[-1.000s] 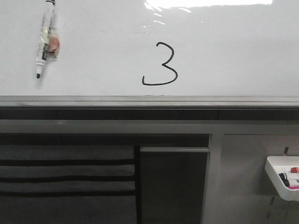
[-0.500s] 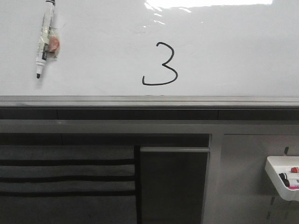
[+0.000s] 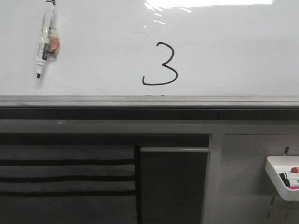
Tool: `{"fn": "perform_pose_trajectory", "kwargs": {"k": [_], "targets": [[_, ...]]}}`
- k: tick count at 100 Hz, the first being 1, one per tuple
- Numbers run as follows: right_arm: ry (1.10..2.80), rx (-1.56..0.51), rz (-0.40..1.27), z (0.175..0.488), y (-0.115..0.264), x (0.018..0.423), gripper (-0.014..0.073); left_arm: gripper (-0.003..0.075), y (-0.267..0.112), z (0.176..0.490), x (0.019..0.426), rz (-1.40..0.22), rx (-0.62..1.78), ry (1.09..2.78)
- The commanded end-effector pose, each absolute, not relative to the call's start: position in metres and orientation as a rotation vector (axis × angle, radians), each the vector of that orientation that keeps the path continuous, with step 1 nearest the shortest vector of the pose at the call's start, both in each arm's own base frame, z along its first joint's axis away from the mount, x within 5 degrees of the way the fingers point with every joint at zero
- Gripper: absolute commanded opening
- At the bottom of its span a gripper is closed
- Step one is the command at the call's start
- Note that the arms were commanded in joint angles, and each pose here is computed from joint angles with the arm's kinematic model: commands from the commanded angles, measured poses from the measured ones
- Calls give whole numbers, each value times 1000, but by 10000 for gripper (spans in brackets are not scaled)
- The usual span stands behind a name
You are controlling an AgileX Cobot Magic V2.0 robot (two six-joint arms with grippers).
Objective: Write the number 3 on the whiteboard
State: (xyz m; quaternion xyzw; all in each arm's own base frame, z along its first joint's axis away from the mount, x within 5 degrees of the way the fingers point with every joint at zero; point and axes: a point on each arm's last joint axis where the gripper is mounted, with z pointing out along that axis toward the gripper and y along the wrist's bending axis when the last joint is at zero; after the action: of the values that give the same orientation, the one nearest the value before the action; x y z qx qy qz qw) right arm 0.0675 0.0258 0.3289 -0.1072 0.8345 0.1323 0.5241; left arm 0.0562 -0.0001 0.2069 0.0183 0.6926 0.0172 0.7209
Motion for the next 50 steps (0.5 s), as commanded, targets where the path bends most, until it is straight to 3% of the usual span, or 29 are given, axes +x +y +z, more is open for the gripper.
{"fn": "perform_pose_trajectory", "kwargs": {"k": [1, 19, 31, 50], "targets": [[1907, -252, 314, 342, 26, 70, -74, -18, 0, 216, 53, 26, 35, 1416], [1899, -251, 316, 341, 25, 69, -74, -18, 0, 216, 53, 26, 35, 1416], [1802, -191, 309, 338, 18, 59, -74, -18, 0, 216, 53, 26, 35, 1418], [1583, -43, 258, 291, 9, 51, -74, -18, 0, 216, 53, 26, 35, 1418]]}}
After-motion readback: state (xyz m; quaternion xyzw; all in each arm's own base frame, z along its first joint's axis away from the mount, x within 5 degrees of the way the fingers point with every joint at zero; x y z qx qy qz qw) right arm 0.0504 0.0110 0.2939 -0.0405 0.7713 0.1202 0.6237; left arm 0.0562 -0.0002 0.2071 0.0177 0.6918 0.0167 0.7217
